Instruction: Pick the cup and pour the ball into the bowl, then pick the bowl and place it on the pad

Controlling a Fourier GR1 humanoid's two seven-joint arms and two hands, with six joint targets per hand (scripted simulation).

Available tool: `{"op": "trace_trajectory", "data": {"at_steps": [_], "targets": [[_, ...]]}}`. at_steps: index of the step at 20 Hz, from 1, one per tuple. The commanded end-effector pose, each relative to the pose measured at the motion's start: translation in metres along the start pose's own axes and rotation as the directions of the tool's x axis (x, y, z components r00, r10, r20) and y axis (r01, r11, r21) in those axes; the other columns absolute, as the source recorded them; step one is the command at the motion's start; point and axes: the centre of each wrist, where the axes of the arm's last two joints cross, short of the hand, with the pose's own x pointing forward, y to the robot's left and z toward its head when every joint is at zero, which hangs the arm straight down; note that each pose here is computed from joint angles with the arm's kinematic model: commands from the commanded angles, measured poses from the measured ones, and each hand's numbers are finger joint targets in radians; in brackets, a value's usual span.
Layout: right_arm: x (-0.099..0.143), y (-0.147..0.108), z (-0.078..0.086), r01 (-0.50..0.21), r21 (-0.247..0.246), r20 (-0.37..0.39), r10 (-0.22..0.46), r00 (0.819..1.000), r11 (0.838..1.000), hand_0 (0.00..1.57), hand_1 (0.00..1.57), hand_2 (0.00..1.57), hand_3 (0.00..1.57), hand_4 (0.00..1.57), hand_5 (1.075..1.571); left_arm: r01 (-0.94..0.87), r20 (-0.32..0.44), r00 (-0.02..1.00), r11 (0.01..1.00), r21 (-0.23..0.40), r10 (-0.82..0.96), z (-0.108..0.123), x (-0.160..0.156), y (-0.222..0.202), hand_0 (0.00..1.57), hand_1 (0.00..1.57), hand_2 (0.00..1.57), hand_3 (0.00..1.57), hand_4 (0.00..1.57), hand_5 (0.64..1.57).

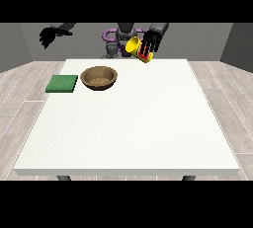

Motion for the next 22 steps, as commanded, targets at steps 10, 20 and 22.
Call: {"op": "trace_trajectory", "data": {"at_steps": [10, 20, 22], "targets": [[-0.005, 0.002, -0.012, 0.035, 0.011, 0.003, -0.035, 0.999, 0.999, 0.00, 0.00, 0.00, 0.00, 0.00, 1.570, 0.613, 0.384, 0.709, 0.786, 0.080, -0.591, 0.011, 0.117, -0.020, 1.51, 1.51, 1.57, 1.57, 1.57, 1.042], [-0.016, -0.022, 0.015, -0.006, -0.035, -0.028, 0.005, 1.000, 0.999, 0.00, 0.00, 0.00, 0.00, 0.00, 1.571, 0.818, 0.513, 0.367, 0.532, 0.219, -0.776, 0.029, 0.134, -0.032, 1.45, 1.45, 1.57, 1.57, 1.53, 1.137], [-0.003, 0.009, -0.018, 0.025, 0.026, -0.009, -0.025, 1.000, 0.999, 0.00, 0.00, 0.00, 0.00, 0.00, 1.570, 0.837, 0.459, 0.382, 0.511, 0.198, -0.803, 0.019, 0.127, -0.028, 1.45, 1.45, 1.57, 1.57, 1.53, 1.129]]}}
